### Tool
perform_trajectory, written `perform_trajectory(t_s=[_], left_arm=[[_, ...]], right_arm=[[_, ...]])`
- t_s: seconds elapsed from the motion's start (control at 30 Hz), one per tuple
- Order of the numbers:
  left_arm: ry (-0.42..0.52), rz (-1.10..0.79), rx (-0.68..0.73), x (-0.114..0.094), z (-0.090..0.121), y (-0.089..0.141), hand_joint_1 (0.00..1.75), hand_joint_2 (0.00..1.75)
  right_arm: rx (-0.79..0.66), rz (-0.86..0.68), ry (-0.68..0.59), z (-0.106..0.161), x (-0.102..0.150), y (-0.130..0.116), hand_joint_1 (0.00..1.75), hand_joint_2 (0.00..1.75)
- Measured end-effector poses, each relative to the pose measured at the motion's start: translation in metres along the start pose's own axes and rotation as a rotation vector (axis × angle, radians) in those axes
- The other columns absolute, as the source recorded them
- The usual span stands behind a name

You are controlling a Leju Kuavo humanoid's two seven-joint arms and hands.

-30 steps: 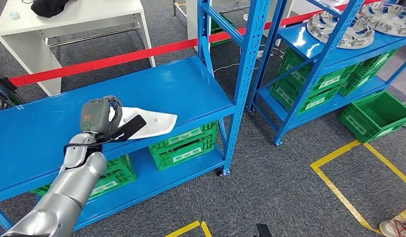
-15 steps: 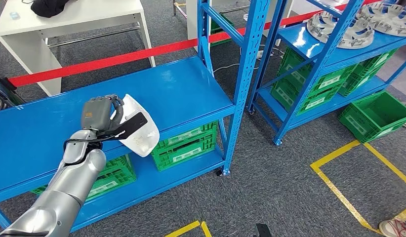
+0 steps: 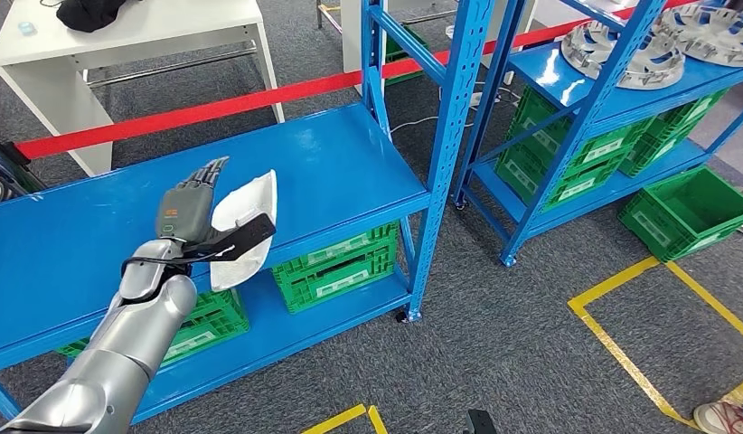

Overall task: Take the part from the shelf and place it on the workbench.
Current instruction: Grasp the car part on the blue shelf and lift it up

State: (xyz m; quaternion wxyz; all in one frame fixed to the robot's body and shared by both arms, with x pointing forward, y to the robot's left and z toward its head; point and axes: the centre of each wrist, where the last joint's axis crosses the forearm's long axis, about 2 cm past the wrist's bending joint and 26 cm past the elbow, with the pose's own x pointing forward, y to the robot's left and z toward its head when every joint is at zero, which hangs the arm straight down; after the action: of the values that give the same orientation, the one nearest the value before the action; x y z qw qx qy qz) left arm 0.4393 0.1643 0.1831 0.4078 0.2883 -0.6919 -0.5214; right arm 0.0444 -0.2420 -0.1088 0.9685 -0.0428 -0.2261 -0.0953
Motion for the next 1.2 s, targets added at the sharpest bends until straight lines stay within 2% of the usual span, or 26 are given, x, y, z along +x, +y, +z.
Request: perform_trajectory(t_s=[0.23, 0.37, 0.53, 0.67, 0.9, 1.2], left_arm=[[0.059, -0.045, -0.171, -0.006, 0.000, 0.002, 0.00, 0.00], [0.076, -0.081, -0.224, -0.010, -0.002, 0.007, 0.00, 1.75], [0.072, -0.112, -0.395, -0.014, -0.005, 0.014, 0.00, 1.75], [0.016, -0.110, -0.467, -0.018, -0.008, 0.022, 0.00, 1.75], [-0.114, -0.168, -0.353, -0.016, -0.009, 0.024, 0.00, 1.75], [-0.140, -0.218, -0.312, -0.014, -0.002, 0.010, 0.00, 1.75]], right_arm=[[0.006, 0.002, -0.003, 0.000, 0.000, 0.000, 0.00, 0.00], [0.010, 0.001, -0.004, 0.000, 0.000, 0.000, 0.00, 0.00], [0.010, -0.002, -0.004, 0.000, 0.000, 0.000, 0.00, 0.00], [0.001, -0.011, -0.001, 0.000, 0.000, 0.000, 0.00, 0.00], [-0.009, -0.022, -0.007, 0.000, -0.001, -0.001, 0.00, 0.00], [-0.015, -0.029, -0.005, 0.000, -0.001, -0.001, 0.00, 0.00]])
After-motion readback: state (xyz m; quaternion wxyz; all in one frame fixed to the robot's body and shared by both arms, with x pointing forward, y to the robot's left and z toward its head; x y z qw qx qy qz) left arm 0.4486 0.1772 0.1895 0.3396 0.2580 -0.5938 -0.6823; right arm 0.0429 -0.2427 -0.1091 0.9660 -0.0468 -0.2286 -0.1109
